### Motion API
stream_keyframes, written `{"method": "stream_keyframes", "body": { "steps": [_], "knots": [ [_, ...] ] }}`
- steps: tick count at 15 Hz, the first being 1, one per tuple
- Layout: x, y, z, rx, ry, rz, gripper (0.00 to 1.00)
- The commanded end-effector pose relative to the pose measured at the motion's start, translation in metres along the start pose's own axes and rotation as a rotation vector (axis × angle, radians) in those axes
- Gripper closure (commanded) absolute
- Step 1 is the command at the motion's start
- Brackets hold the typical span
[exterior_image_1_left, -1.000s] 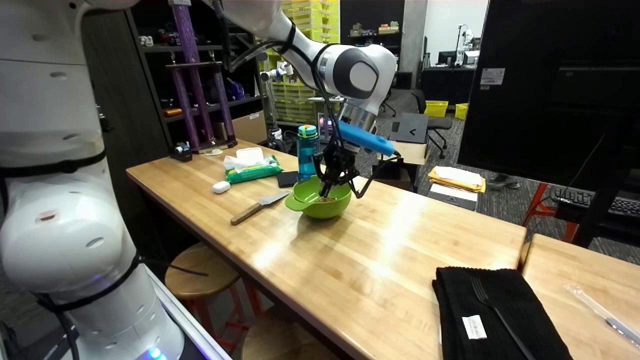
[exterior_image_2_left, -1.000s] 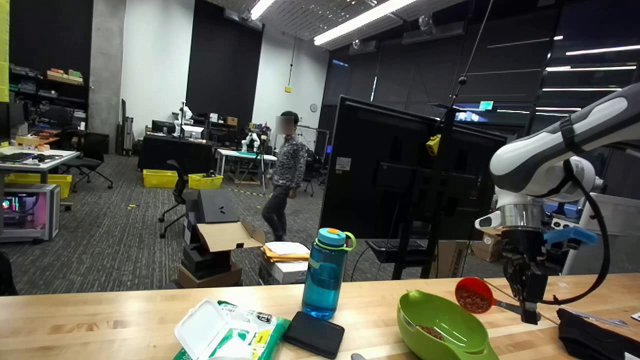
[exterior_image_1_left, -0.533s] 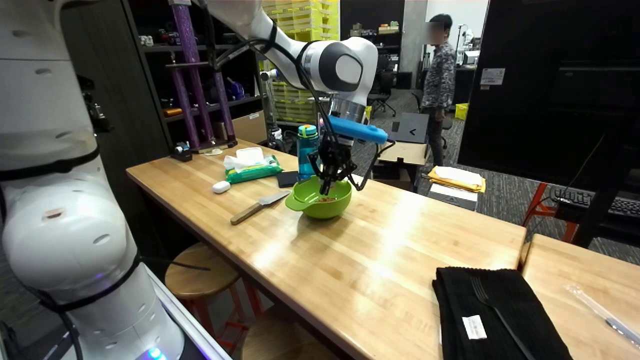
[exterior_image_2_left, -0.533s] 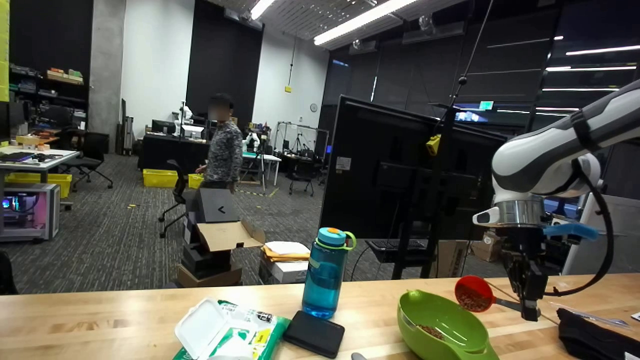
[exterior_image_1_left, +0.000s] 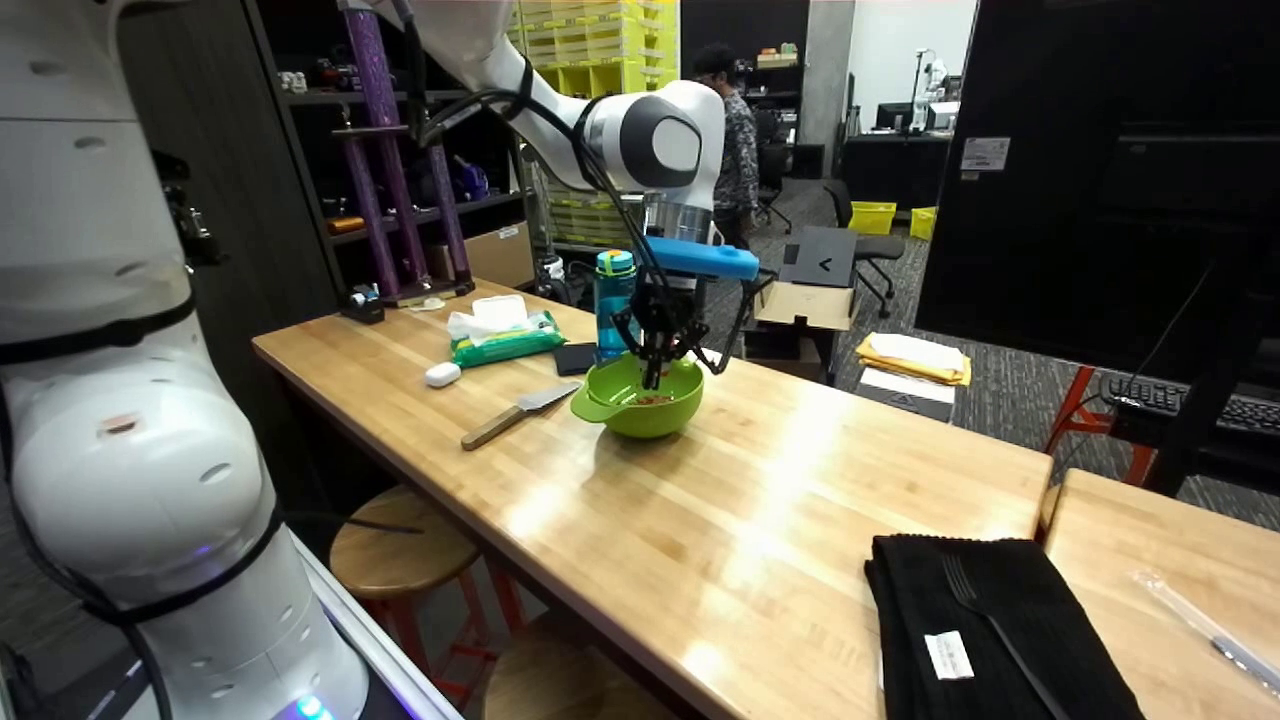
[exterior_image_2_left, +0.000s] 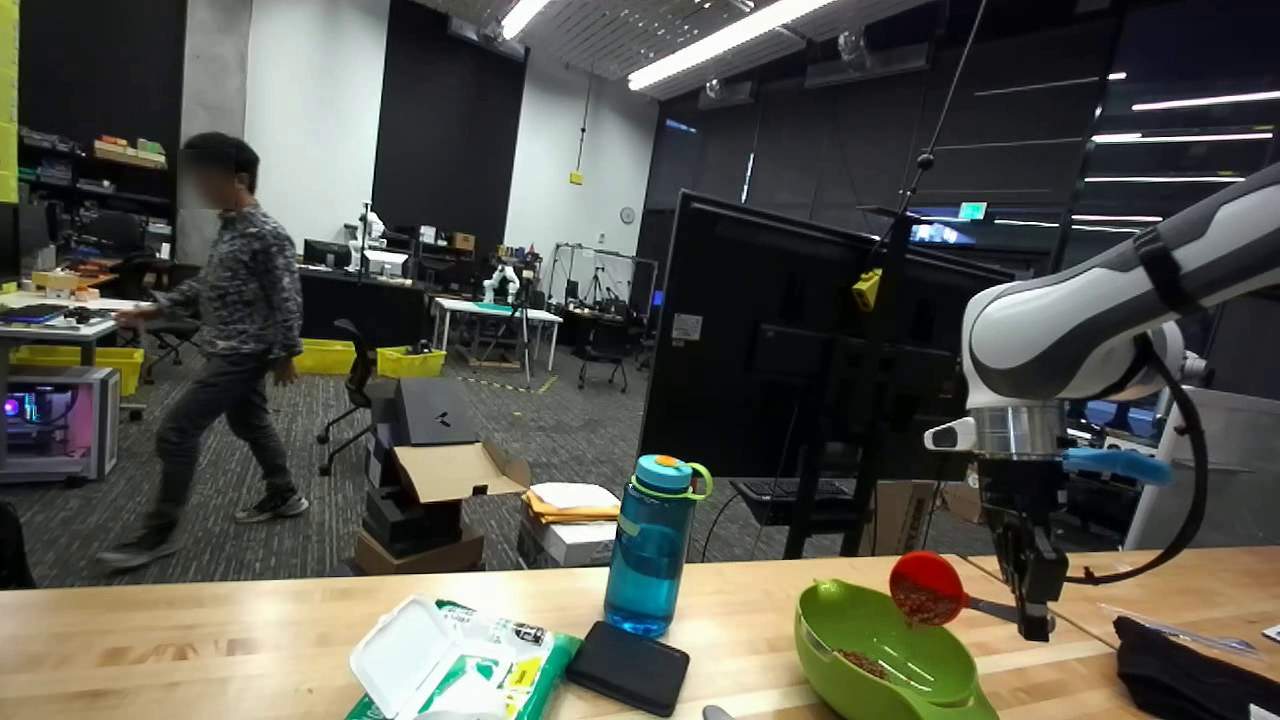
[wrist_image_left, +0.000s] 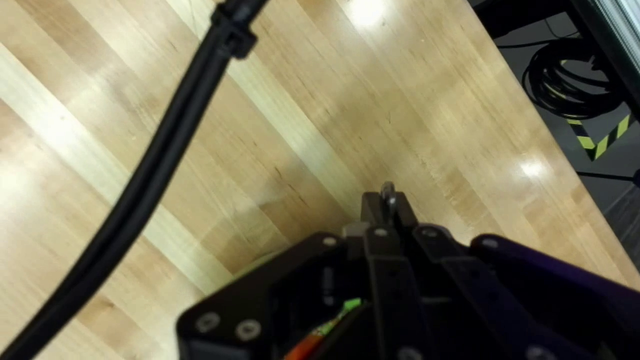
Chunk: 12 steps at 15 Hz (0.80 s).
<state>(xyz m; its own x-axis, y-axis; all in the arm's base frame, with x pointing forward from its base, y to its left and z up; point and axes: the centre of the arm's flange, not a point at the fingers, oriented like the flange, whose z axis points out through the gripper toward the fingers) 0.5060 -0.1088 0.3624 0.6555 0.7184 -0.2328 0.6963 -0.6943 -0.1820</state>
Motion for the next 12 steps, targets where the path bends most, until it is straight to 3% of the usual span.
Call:
{"method": "stream_keyframes", "body": {
  "steps": [1,12],
  "knots": [
    [0.0071,-0.0152,-0.0044,-0.072,-0.009,0.009,0.99],
    [0.0131,-0.0222,-0.0046,-0.204,-0.074,0.008,0.99]
  ]
}}
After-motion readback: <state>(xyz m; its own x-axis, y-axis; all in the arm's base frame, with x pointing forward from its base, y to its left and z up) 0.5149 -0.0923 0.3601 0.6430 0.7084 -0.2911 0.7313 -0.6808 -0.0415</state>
